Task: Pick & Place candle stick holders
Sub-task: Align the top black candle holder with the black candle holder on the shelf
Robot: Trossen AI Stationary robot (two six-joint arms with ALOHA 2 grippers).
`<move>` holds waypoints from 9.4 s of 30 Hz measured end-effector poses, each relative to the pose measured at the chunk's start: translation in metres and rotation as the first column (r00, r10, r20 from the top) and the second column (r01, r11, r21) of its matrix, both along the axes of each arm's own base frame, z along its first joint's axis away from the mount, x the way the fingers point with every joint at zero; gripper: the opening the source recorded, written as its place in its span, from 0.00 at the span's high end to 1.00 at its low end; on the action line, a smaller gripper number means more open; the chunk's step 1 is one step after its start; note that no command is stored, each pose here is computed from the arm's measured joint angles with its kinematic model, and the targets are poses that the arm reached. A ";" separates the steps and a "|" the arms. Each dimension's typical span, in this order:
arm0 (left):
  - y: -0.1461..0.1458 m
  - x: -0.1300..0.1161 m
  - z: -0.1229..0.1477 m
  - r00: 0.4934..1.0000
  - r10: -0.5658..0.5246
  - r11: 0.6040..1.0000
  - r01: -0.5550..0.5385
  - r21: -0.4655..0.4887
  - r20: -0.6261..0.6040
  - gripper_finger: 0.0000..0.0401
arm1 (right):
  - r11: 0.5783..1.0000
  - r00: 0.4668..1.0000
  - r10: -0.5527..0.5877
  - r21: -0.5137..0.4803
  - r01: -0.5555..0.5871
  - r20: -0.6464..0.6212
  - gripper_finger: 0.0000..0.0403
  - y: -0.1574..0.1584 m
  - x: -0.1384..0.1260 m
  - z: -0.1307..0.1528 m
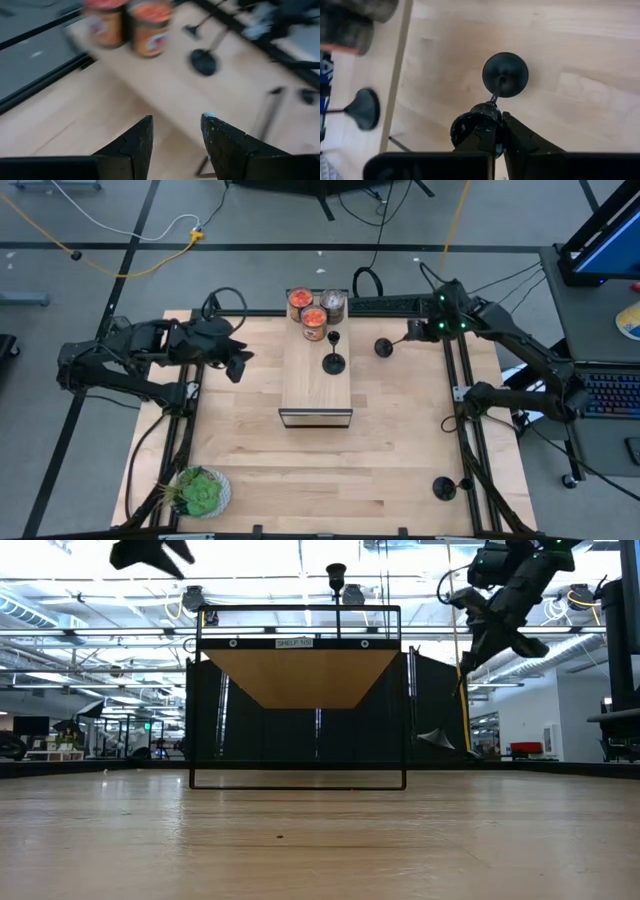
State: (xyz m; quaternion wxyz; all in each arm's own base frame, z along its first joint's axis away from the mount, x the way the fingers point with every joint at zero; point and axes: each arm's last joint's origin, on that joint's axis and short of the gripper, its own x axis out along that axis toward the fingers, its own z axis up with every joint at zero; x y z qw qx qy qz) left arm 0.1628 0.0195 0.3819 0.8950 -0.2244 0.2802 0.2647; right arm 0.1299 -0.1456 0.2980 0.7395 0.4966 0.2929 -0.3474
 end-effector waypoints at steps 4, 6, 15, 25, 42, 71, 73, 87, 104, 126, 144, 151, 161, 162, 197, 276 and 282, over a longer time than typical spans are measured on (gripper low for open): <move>-0.004 0.014 0.007 0.985 -0.144 0.990 0.142 0.020 0.092 0.57 | 0.998 0.998 0.052 0.028 -0.053 0.043 0.99 0.011 0.003 0.004; -0.007 0.025 0.008 0.972 -0.202 0.979 0.198 0.041 0.119 0.57 | 0.995 0.994 0.085 0.041 -0.087 0.064 0.99 0.017 0.005 0.006; -0.027 0.068 -0.009 0.938 -0.337 0.941 0.333 0.050 0.080 0.57 | 0.977 0.981 0.167 0.115 -0.178 0.097 0.99 0.055 -0.001 0.019; -0.047 0.098 -0.017 0.907 -0.398 0.918 0.392 0.063 0.139 0.57 | 0.934 0.964 0.260 0.239 -0.267 0.061 0.99 0.092 -0.015 0.057; -0.082 0.136 -0.028 0.854 -0.446 0.894 0.438 0.094 0.266 0.57 | 0.750 0.846 0.490 0.394 -0.532 0.210 0.99 0.144 0.034 0.069; -0.121 0.201 -0.037 0.790 -0.543 0.823 0.568 -0.007 0.284 0.57 | 0.530 0.559 0.693 0.204 -0.823 0.456 0.99 0.190 0.154 0.042; -0.120 0.202 -0.039 0.794 -0.538 0.825 0.565 -0.019 0.282 0.57 | 0.527 0.552 0.694 0.196 -0.827 0.462 0.99 0.191 0.158 0.040; -0.121 0.210 -0.046 0.796 -0.526 0.824 0.564 -0.051 0.299 0.34 | 0.518 0.513 0.718 0.132 -0.845 0.471 0.99 0.192 0.170 0.033; -0.120 0.230 -0.063 0.786 -0.504 0.799 0.582 -0.153 0.359 0.28 | 0.512 0.492 0.730 0.098 -0.853 0.474 0.99 0.192 0.171 0.034; -0.113 0.239 -0.071 0.740 -0.536 0.721 0.652 -0.236 0.407 0.91 | 0.503 0.477 0.736 0.084 -0.860 0.481 0.99 0.191 0.171 0.036; -0.111 0.238 -0.071 0.753 -0.528 0.734 0.637 -0.235 0.393 0.93 | 0.507 0.483 0.735 0.089 -0.858 0.475 0.88 0.191 0.171 0.035; -0.111 0.238 -0.071 0.760 -0.525 0.741 0.630 -0.234 0.383 0.93 | 0.509 0.489 0.732 0.096 -0.855 0.475 0.82 0.191 0.171 0.034; -0.120 0.231 -0.077 0.792 -0.532 0.744 0.607 -0.281 0.300 0.93 | 0.501 0.475 0.722 0.093 -0.861 0.504 0.73 0.186 0.154 0.049; -0.120 0.231 -0.079 0.794 -0.533 0.744 0.604 -0.285 0.291 0.93 | 0.504 0.473 0.720 0.087 -0.859 0.508 0.73 0.185 0.151 0.052; -0.023 0.167 0.020 0.959 -0.116 0.889 -0.015 0.457 0.257 0.93 | 0.612 0.538 0.780 -0.570 -0.548 0.319 0.79 0.162 0.046 0.054; 0.038 0.113 -0.109 0.803 -0.230 0.878 -0.072 0.472 0.550 0.92 | 0.742 0.534 0.669 -0.511 -0.434 0.518 0.82 0.159 0.027 0.014; 0.038 0.116 -0.112 0.802 -0.232 0.877 -0.072 0.474 0.551 0.93 | 0.743 0.534 0.667 -0.509 -0.434 0.519 0.82 0.159 0.027 0.014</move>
